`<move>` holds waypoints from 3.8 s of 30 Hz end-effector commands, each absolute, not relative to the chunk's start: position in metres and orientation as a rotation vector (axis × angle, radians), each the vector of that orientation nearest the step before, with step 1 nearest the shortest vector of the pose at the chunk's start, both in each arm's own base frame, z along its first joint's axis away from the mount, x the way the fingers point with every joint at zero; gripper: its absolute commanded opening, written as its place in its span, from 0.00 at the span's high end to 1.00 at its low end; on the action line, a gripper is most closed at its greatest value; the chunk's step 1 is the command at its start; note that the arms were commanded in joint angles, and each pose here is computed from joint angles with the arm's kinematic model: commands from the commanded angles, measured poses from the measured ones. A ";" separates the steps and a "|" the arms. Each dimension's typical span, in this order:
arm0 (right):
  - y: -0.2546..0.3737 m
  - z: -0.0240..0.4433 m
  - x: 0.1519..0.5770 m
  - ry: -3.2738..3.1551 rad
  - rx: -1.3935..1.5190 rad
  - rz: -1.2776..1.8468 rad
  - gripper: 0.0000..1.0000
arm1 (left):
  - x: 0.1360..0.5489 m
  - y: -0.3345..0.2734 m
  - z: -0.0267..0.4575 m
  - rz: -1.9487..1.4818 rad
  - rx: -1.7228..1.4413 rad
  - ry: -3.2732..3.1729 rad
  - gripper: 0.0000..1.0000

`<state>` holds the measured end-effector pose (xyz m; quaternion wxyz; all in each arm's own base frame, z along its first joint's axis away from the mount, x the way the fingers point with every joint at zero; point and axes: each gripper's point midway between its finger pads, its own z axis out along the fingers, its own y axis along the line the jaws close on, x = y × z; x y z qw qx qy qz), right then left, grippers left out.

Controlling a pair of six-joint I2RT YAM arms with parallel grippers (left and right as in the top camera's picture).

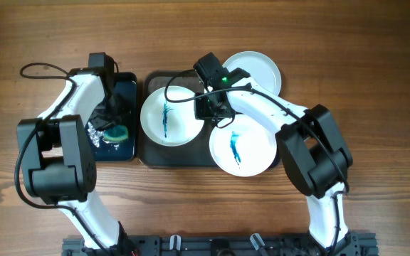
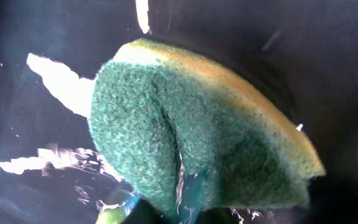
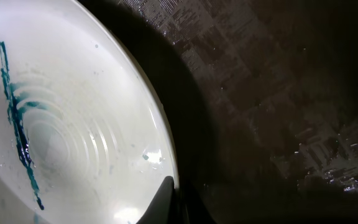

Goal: Clean dirty plates on tray and stack at the side
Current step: 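Pick up the green sponge with the left gripper and move it onto the plate, then scrub the held plate's blue stain with the sponge in the left gripper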

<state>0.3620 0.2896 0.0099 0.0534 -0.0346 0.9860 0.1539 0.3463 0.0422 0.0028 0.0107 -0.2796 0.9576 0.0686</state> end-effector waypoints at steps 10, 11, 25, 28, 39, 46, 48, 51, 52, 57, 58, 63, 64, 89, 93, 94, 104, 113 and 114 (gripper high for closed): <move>0.295 -0.002 0.365 3.002 -0.111 0.471 0.96 | 0.343 0.043 0.042 0.233 -0.828 3.015 0.96; 0.295 -0.001 0.364 3.002 -0.112 0.476 0.96 | 0.346 0.043 0.053 0.222 -0.809 3.003 0.96; 0.298 0.003 0.354 3.024 -0.238 0.536 0.96 | 0.357 -0.044 0.145 -0.423 -0.533 2.925 0.96; 0.295 0.003 0.355 3.036 -0.219 0.561 0.96 | 0.353 -0.064 0.129 -0.425 -0.472 2.966 0.96; 0.279 -0.001 0.358 3.081 -0.109 0.624 0.96 | 0.348 -0.085 0.067 -0.284 -0.529 3.018 0.96; 0.283 0.000 0.358 3.070 -0.151 0.662 0.96 | 0.351 -0.096 0.041 -0.268 -0.487 3.063 0.96; 0.282 0.000 0.358 3.071 -0.151 0.661 0.96 | 0.352 -0.104 0.032 -0.265 -0.456 3.076 0.96; 0.282 0.000 0.358 3.071 -0.150 0.661 0.96 | 0.353 -0.115 0.016 -0.230 -0.402 3.092 0.96; 0.282 0.000 0.358 3.070 -0.151 0.660 0.96 | 0.353 -0.117 0.011 -0.207 -0.386 3.097 0.96; 0.283 0.000 0.359 3.068 -0.150 0.662 0.96 | 0.348 -0.115 -0.014 -0.026 -0.373 3.119 0.96; 0.283 0.000 0.359 3.068 -0.149 0.662 0.96 | 0.347 -0.115 -0.016 -0.020 -0.374 3.124 0.96; 0.281 -0.001 0.356 3.084 -0.131 0.703 0.96 | 0.341 -0.151 -0.013 -0.349 -0.099 3.176 0.96; 0.280 -0.002 0.355 3.089 -0.124 0.717 0.96 | 0.337 -0.169 -0.008 -0.530 0.058 3.169 0.96; 0.270 -0.008 0.355 3.106 -0.056 0.749 0.96 | 0.357 -0.143 0.005 -0.152 -0.351 3.114 0.96; 0.271 -0.008 0.355 3.102 -0.074 0.752 0.96 | 0.362 -0.189 0.011 -0.414 -0.017 3.074 0.96; 0.271 -0.008 0.355 3.102 -0.074 0.752 0.96 | 0.365 -0.190 0.010 -0.398 -0.009 3.060 0.96; 0.271 -0.007 0.356 3.095 -0.080 0.755 0.96 | 0.370 -0.073 0.015 0.425 -0.678 2.845 0.96; 0.272 -0.007 0.358 3.087 -0.084 0.759 0.96 | 0.376 -0.133 0.006 -0.060 -0.297 3.031 0.96; 0.272 -0.007 0.357 3.088 -0.084 0.759 0.96 | 0.382 -0.144 0.007 -0.149 -0.224 3.019 0.96</move>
